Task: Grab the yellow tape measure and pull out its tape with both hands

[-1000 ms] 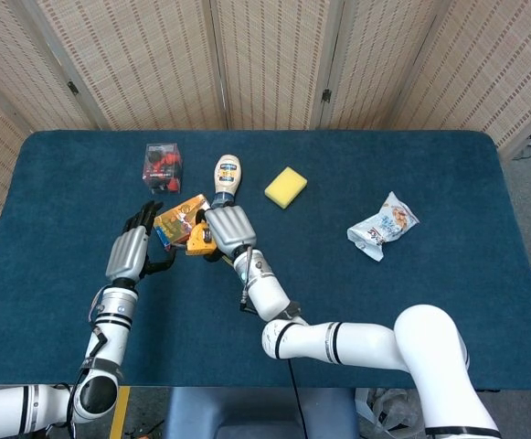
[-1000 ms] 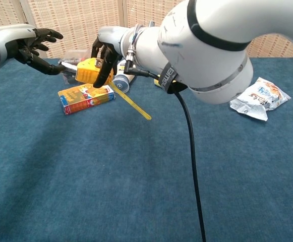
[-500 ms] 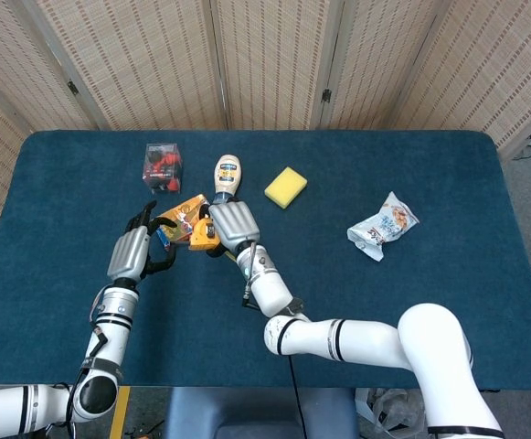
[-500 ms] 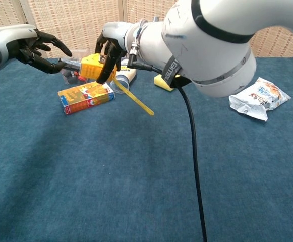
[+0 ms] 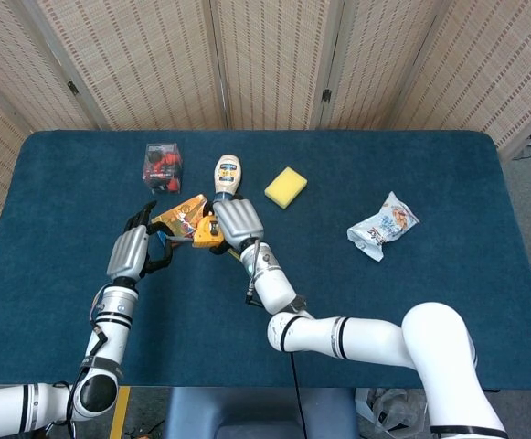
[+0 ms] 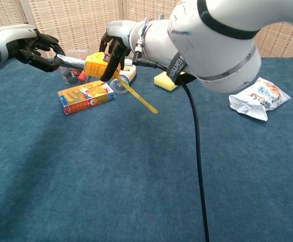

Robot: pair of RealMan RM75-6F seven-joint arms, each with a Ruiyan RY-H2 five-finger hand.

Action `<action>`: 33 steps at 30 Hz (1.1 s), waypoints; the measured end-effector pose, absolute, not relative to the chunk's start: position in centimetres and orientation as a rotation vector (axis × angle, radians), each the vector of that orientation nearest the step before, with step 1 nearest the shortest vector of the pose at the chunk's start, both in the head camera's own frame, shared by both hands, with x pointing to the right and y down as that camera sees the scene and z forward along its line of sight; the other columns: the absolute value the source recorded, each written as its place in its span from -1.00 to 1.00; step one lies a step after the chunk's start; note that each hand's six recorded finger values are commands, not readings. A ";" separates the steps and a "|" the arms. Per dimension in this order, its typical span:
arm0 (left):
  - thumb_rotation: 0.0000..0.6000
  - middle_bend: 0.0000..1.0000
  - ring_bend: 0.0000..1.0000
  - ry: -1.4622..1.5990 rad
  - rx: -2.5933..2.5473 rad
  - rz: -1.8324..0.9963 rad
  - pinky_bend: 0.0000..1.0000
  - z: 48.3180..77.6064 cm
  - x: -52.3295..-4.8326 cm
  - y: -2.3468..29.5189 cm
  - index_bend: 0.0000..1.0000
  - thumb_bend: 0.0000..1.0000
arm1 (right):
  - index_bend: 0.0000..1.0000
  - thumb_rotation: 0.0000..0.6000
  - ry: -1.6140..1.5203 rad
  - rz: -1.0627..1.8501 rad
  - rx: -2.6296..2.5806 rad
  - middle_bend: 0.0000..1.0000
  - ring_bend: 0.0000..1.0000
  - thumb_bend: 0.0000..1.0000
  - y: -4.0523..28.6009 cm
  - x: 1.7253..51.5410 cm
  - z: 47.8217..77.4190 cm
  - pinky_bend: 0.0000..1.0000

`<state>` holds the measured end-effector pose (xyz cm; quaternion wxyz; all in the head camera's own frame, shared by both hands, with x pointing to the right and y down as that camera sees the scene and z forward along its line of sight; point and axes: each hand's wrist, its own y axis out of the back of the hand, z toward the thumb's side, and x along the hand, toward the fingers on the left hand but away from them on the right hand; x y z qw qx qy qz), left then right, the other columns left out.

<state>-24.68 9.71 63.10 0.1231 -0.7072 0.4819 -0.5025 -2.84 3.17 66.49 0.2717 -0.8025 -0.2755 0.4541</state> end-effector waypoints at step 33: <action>1.00 -0.81 -0.98 1.452 -1.954 -1.449 -0.88 62.7 -30.8 9.3 0.18 0.27 | 0.47 1.00 -0.804 1.330 -2.039 0.17 0.07 -0.57 1.1 9.8 65.3 -0.65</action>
